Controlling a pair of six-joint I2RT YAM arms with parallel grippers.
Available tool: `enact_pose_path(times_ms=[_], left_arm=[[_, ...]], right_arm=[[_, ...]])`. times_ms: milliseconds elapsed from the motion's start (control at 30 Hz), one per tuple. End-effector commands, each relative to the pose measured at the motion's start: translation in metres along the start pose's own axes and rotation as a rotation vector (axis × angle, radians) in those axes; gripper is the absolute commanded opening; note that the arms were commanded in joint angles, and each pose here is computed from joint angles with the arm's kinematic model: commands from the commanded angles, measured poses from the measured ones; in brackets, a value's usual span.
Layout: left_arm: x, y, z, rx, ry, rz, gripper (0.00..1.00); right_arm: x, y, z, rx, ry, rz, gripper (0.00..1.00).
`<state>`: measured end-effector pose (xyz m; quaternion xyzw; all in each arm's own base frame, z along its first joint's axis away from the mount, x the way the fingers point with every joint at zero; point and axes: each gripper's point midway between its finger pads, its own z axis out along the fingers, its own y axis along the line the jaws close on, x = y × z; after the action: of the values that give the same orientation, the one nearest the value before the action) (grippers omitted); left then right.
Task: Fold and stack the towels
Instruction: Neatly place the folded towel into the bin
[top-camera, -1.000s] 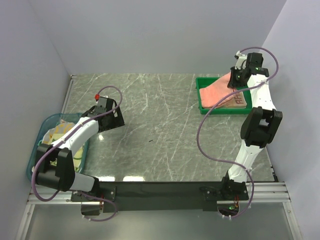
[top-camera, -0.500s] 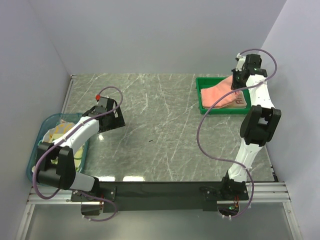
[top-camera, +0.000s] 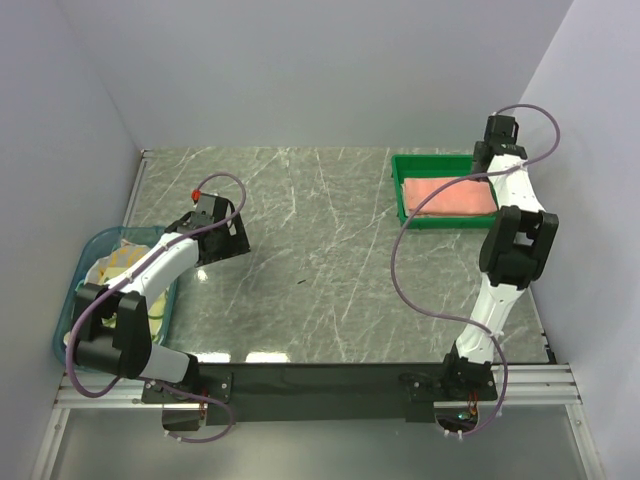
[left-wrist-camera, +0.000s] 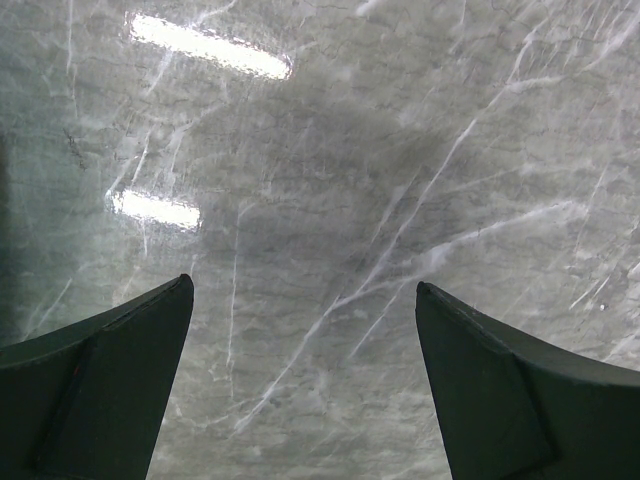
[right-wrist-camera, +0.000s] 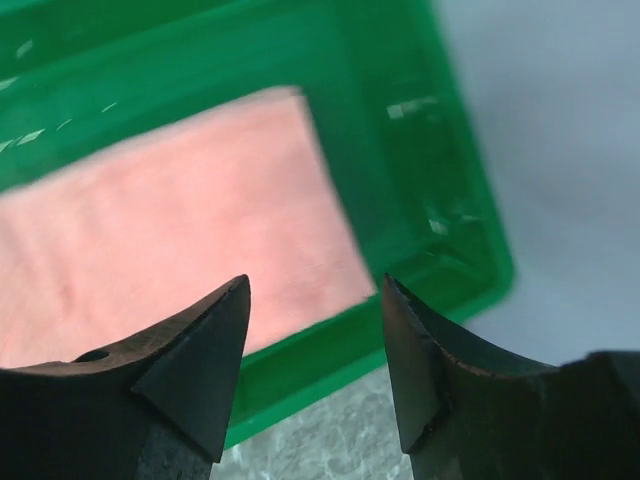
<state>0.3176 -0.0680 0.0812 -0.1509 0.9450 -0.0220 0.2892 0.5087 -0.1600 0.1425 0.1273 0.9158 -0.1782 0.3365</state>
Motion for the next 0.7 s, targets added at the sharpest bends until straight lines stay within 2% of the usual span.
enact_pose_path(times_ms=[0,100,133,200,233,300,400,533,667], left_arm=[[-0.018,-0.009,-0.01,0.043,-0.053,0.003,0.98],[-0.02,-0.009,-0.014,0.05,-0.068,0.001,0.98],[-0.022,-0.01,-0.017,0.056,-0.075,-0.001,0.98],[-0.024,-0.011,-0.02,0.063,-0.085,-0.003,0.98],[-0.026,-0.012,-0.023,0.072,-0.094,-0.003,0.98],[-0.026,-0.011,-0.026,0.076,-0.102,-0.005,0.98],[-0.027,-0.012,-0.031,0.089,-0.116,-0.007,0.98],[-0.029,-0.013,-0.036,0.101,-0.13,-0.008,0.98],[-0.031,-0.014,-0.039,0.111,-0.14,-0.009,0.98]], right_arm=[[-0.047,-0.054,-0.047,0.252,-0.196,0.22,0.63],[-0.055,-0.032,-0.059,0.099,-0.225,0.252,0.63],[-0.058,-0.004,-0.061,-0.061,-0.23,0.241,0.63],[-0.054,0.031,-0.064,-0.235,-0.226,0.247,0.56],[-0.05,0.055,-0.068,-0.362,-0.207,0.244,0.46],[-0.034,0.084,-0.061,-0.456,-0.153,0.263,0.38],[-0.012,0.125,-0.058,-0.554,-0.1,0.249,0.33],[0.013,0.166,-0.053,-0.604,-0.04,0.215,0.32],[0.039,0.185,-0.034,-0.57,0.045,0.223,0.32]])
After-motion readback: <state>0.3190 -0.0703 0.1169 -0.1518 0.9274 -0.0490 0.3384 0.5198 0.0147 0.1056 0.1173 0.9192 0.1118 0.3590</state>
